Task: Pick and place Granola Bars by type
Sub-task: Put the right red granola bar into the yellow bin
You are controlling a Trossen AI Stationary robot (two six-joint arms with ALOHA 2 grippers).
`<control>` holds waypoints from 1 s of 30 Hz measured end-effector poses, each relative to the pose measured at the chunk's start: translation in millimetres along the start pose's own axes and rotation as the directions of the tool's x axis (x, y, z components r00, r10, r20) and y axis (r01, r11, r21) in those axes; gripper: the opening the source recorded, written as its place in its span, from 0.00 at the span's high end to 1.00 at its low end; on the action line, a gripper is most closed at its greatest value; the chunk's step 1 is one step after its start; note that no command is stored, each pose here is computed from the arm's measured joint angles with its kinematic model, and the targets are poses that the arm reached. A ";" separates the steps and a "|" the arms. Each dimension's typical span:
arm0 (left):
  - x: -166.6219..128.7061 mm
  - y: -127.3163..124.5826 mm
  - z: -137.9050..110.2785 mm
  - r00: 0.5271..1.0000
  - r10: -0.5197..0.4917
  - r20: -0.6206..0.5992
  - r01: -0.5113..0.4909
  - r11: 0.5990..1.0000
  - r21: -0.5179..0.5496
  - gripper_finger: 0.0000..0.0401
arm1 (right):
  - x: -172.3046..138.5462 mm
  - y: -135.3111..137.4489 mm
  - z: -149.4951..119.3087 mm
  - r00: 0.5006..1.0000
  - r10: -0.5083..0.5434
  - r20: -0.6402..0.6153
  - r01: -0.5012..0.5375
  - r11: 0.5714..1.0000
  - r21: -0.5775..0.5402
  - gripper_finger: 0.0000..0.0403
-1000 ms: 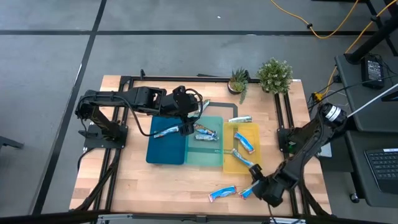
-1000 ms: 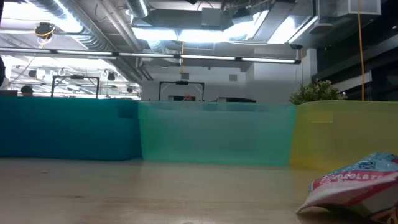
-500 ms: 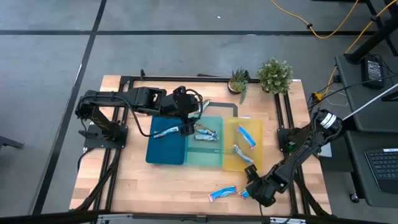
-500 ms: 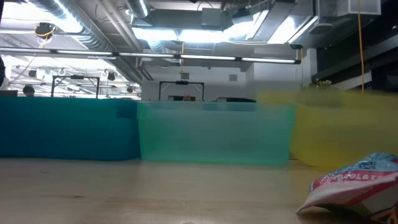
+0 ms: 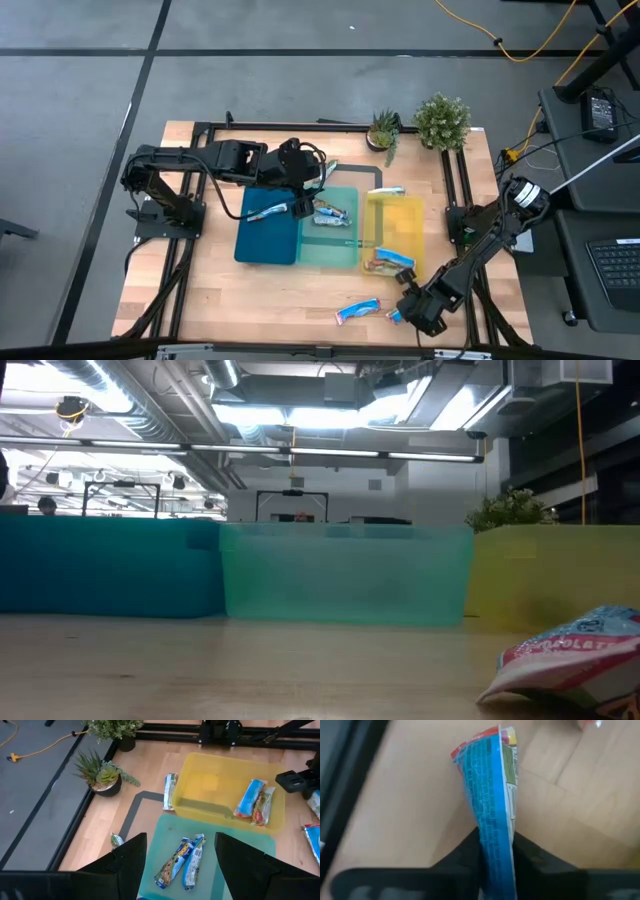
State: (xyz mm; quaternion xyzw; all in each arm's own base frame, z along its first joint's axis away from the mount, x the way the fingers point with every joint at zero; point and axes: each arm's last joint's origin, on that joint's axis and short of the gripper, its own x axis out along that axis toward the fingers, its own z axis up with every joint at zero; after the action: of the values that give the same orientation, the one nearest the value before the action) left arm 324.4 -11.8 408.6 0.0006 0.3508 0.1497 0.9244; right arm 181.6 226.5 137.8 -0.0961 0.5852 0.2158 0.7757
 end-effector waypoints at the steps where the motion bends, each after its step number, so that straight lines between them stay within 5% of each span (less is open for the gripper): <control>1: 0.0 0.0 0.3 1.000 0.000 0.003 0.000 1.000 -0.001 0.44 | -0.7 0.5 1.3 1.000 0.002 0.005 -0.002 1.000 0.001 0.85; 7: 0.0 -0.1 0.5 1.000 -0.001 0.005 0.001 1.000 -0.002 0.44 | -3.2 0.3 0.8 1.000 -0.004 -0.031 0.004 1.000 0.002 0.96; 17: 0.0 -0.1 0.4 1.000 -0.001 0.004 0.001 1.000 -0.002 0.44 | -24.7 7.0 1.5 0.993 -0.040 -0.111 0.044 0.999 0.027 0.92; 24: 0.0 -0.1 0.4 1.000 -0.001 0.004 0.001 1.000 -0.001 0.44 | -69.5 16.6 -4.4 1.000 0.001 0.020 -0.004 0.983 0.185 0.97; 30: 0.0 -0.1 0.3 1.000 -0.001 0.003 0.001 1.000 0.000 0.44 | -113.9 15.9 -17.1 0.986 -0.016 0.166 -0.050 0.920 0.388 0.92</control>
State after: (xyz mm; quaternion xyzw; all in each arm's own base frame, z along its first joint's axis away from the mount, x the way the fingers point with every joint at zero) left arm 324.6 -11.8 408.8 0.0006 0.3492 0.1496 0.9251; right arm 134.4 208.4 242.5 0.0840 0.5508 0.1089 0.8233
